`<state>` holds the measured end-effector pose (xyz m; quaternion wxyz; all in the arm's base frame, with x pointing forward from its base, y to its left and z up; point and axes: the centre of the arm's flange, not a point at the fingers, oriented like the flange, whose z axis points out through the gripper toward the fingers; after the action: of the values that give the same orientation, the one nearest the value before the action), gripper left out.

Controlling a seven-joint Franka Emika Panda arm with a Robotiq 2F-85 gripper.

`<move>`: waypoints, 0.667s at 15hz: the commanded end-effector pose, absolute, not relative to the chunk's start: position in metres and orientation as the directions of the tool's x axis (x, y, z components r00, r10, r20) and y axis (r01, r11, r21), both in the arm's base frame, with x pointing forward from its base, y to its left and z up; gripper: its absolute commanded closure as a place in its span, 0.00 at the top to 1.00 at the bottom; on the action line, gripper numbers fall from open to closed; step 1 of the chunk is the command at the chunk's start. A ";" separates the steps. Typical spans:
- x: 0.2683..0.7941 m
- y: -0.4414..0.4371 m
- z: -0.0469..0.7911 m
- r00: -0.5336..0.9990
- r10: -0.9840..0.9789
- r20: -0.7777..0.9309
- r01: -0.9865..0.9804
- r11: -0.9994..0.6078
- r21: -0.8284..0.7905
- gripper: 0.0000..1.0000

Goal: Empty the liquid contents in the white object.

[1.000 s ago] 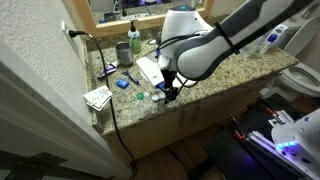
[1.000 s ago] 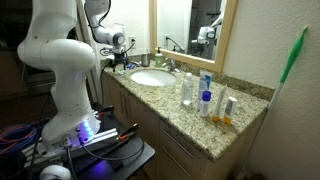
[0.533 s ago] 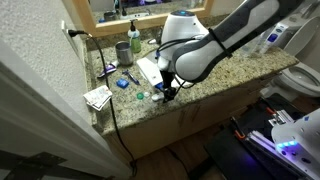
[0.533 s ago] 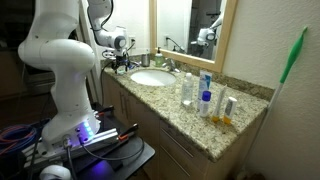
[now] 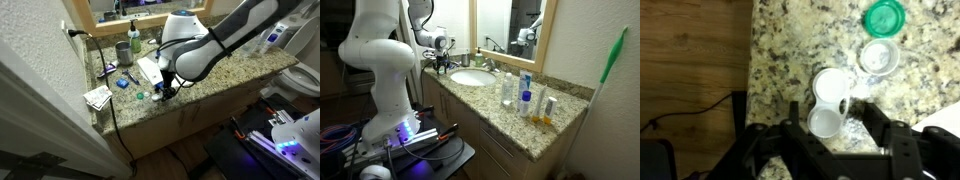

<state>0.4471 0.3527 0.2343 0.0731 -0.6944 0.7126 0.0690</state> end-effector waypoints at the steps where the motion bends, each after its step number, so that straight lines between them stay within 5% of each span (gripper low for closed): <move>1: 0.452 0.360 0.227 -0.001 -0.978 -0.210 -1.000 0.001 0.003 0.54; 2: 0.452 0.361 0.226 -0.001 -0.978 -0.210 -1.000 0.000 0.004 0.45; 3: 0.451 0.362 0.224 0.001 -0.977 -0.213 -1.000 -0.002 0.008 0.50; 6: 0.452 0.362 0.221 -0.002 -0.977 -0.215 -1.000 -0.001 0.011 0.46; 7: 0.451 0.362 0.220 -0.004 -0.977 -0.215 -1.000 0.002 0.011 0.32; 10: 0.451 0.358 0.223 -0.012 -0.979 -0.205 -1.000 0.011 0.007 0.15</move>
<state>0.4500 0.3591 0.2350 0.0775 -0.6970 0.7093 0.0711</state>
